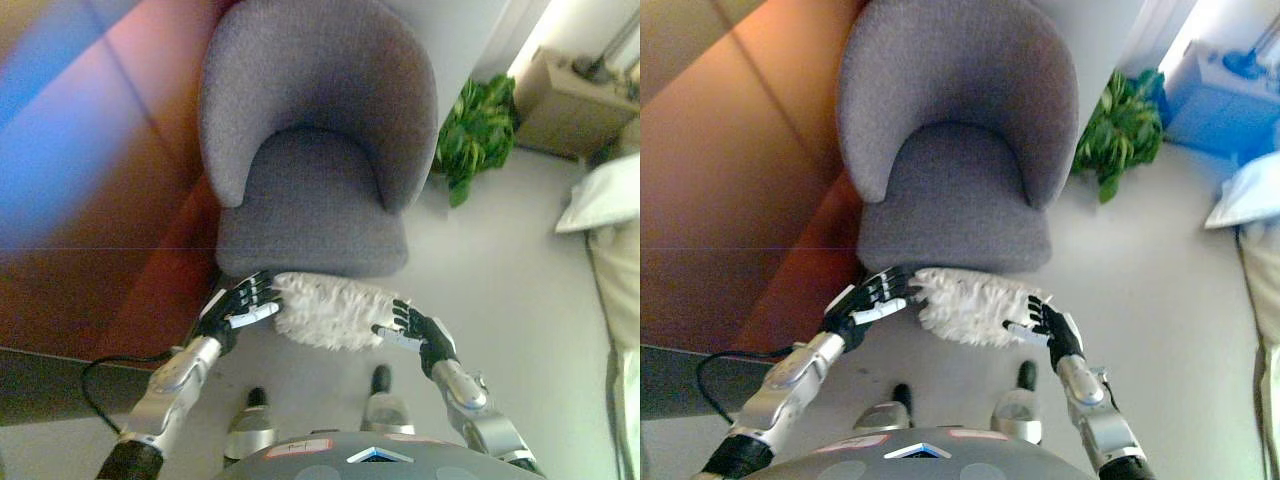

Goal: Pick up the pillow and put it on the sofa.

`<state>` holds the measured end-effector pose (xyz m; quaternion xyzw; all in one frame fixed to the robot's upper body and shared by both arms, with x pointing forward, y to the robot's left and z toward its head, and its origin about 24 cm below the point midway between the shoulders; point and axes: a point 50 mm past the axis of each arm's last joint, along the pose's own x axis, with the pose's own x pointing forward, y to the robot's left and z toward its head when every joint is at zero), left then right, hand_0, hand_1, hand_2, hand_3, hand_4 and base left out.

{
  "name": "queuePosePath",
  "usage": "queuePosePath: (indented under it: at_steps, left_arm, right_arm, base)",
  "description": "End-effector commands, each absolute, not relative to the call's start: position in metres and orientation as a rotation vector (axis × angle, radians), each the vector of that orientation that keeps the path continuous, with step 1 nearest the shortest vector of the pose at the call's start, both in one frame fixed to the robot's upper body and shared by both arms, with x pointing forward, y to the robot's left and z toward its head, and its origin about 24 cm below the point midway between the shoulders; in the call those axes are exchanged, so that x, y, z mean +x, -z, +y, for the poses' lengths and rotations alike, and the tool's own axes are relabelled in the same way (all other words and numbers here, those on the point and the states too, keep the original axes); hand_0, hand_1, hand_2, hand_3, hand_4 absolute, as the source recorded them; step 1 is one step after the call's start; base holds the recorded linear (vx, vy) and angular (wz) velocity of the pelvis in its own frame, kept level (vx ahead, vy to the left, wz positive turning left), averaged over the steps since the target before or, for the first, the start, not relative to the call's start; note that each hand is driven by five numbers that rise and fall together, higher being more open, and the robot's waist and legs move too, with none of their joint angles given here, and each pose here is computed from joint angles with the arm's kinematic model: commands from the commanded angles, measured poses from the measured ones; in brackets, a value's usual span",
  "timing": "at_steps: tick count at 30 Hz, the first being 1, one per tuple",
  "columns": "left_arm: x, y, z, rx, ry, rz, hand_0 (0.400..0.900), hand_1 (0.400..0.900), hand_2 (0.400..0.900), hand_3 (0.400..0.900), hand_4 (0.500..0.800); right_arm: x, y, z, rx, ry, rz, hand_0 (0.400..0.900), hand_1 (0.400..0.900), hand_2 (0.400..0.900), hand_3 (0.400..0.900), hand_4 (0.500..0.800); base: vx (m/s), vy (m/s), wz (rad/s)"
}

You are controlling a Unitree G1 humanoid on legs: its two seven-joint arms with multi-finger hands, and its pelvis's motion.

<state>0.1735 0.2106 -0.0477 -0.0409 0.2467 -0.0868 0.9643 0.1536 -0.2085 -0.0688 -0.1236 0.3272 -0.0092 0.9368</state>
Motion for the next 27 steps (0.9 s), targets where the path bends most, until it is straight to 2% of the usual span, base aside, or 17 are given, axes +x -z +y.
queuePosePath:
  at_steps: [1,6,10,15,18,21,27]
  left_arm:
    - [0.203,-0.012,0.212,-0.099,0.214,0.181,0.900,0.900,0.900,0.900,0.800]
    - [0.219,-0.026,0.202,-0.140,0.267,0.099,0.900,0.900,0.900,0.900,0.800]
    - [0.231,-0.043,0.193,-0.129,0.333,0.001,0.900,0.900,0.900,0.900,0.800]
    - [0.246,-0.067,0.181,-0.114,0.380,-0.133,0.900,0.900,0.900,0.900,0.800]
    - [0.254,-0.078,0.163,-0.080,0.521,-0.176,0.900,0.900,0.900,0.900,0.800]
    - [0.262,-0.087,0.151,-0.065,0.585,-0.206,0.900,0.900,0.900,0.900,0.800]
    - [0.267,-0.101,0.142,-0.048,0.638,-0.254,0.900,0.900,0.900,0.900,0.800]
  right_arm:
    - [0.191,0.026,-0.225,-0.453,0.069,0.418,0.900,0.900,0.900,0.900,0.800]
    - [0.223,0.001,-0.251,-0.850,0.181,0.276,0.900,0.900,0.900,0.900,0.800]
    - [0.250,-0.021,-0.258,-0.994,0.279,0.170,0.900,0.900,0.900,0.900,0.800]
    - [0.279,-0.047,-0.252,-1.054,0.341,0.067,0.900,0.900,0.900,0.900,0.800]
    - [0.297,-0.067,-0.254,-1.070,0.375,0.008,0.900,0.900,0.900,0.900,0.800]
    - [0.314,-0.089,-0.252,-1.057,0.396,-0.048,0.900,0.900,0.900,0.900,0.800]
    - [0.329,-0.116,-0.256,-1.064,0.451,-0.089,0.900,0.900,0.900,0.900,0.800]
  base:
    - [0.117,-0.239,0.55]
    - [0.011,-0.139,0.47]
    - [-0.147,-0.071,0.42]
    - [-0.166,-0.006,0.19]
    - [-0.162,0.060,0.07]
    - [-0.122,0.061,0.03]
    - [-0.061,0.090,-0.01]
